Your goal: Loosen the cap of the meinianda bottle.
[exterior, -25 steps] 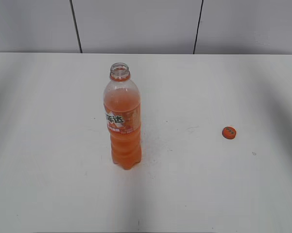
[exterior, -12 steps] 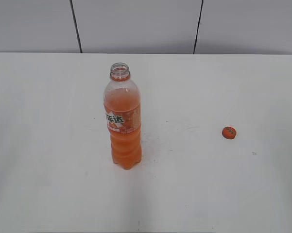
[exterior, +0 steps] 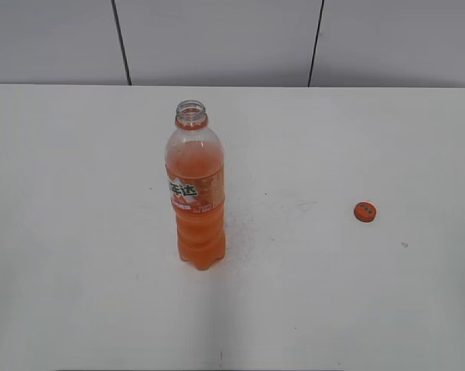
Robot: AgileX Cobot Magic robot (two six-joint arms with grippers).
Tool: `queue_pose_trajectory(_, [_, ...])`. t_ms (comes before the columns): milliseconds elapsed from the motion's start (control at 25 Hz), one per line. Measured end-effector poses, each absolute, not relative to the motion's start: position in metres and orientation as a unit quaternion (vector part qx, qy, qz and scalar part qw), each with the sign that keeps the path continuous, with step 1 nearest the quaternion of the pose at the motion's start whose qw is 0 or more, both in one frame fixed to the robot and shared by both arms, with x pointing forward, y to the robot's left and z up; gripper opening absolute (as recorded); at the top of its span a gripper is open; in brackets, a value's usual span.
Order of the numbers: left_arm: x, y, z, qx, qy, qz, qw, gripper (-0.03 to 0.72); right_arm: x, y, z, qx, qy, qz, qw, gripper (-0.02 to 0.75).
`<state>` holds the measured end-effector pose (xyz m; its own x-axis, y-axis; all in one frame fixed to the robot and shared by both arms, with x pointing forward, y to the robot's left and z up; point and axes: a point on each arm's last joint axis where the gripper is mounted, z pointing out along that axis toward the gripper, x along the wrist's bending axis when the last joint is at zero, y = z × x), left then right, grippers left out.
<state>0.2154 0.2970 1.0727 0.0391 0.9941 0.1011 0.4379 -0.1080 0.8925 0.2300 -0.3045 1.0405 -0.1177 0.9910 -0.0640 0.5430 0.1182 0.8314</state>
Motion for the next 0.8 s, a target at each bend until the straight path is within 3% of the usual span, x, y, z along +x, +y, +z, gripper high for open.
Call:
queue_pose_trajectory(400, [0.225, 0.297, 1.073, 0.613, 0.555, 0.419, 0.375, 0.524, 0.24, -0.305, 1.038, 0.558, 0.653, 0.353, 0.371, 0.532])
queue_pose_trajectory(800, [0.224, 0.298, 1.073, 0.629, 0.537, 0.408, 0.387, 0.524, 0.241, -0.305, 1.039, 0.555, 0.651, 0.357, 0.375, 0.532])
